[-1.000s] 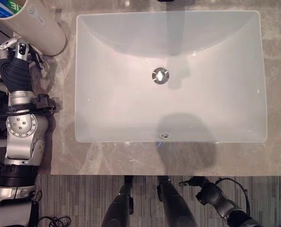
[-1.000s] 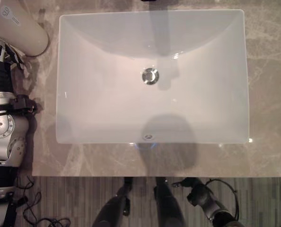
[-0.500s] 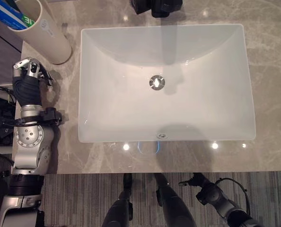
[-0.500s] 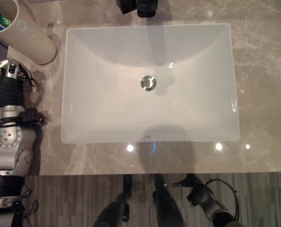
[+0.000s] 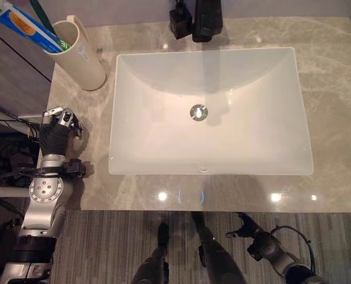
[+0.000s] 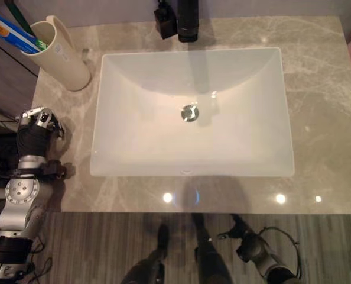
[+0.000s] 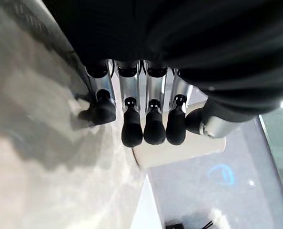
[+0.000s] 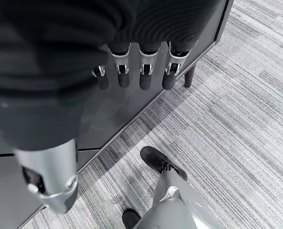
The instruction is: Put brush and paste in cup on sink, flatten towel.
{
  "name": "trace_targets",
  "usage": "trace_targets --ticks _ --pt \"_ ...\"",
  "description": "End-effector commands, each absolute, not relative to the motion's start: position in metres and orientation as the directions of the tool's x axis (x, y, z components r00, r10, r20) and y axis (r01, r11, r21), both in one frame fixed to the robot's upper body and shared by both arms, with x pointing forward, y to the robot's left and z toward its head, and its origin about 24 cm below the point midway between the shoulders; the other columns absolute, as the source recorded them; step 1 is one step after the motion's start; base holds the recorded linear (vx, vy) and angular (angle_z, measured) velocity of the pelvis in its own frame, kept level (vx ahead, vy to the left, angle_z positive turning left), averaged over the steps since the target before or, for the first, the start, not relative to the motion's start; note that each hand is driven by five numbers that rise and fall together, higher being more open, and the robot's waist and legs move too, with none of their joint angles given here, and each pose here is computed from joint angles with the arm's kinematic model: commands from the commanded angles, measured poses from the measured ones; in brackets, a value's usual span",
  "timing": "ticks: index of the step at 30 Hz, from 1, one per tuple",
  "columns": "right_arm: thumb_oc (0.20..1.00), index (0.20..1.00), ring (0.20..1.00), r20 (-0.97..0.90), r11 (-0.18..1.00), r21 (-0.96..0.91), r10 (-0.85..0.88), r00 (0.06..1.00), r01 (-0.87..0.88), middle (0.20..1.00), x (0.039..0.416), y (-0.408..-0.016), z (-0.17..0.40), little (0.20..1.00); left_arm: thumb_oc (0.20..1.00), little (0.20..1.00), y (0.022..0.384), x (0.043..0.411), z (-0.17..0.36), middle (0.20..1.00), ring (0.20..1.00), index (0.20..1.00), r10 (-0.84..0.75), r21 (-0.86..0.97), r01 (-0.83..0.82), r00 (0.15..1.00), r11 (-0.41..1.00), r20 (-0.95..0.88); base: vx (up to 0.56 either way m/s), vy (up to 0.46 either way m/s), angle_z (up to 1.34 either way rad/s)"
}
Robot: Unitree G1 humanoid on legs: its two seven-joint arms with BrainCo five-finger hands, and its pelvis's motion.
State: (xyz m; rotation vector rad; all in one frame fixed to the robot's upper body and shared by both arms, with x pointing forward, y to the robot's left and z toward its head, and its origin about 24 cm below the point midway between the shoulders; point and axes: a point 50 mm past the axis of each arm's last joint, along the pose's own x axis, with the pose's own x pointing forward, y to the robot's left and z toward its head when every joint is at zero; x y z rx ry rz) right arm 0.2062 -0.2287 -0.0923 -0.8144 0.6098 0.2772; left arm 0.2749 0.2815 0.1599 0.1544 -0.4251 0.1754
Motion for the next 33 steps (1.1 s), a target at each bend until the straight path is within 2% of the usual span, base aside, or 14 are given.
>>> trace_targets --ticks 1,33 --pt "1.000 1.000 1.000 -0.651 0.650 -0.581 -0.011 0.759 -0.490 1.000 0.189 -0.238 -0.100 1.000 0.200 0.200 0.297 0.270 0.141 0.200 0.200 0.200 0.166 0.192 -0.236 0.932 0.953 0.323 0.01 -0.026 -0.05" --pt "1.000 1.000 1.000 -0.565 0.675 -0.617 -0.021 0.825 -0.405 1.000 0.210 -0.238 -0.084 1.000 0.200 0.200 0.295 0.301 0.183 0.200 0.200 0.200 0.199 0.188 -0.306 0.876 0.933 0.439 0.01 -0.002 -0.01"
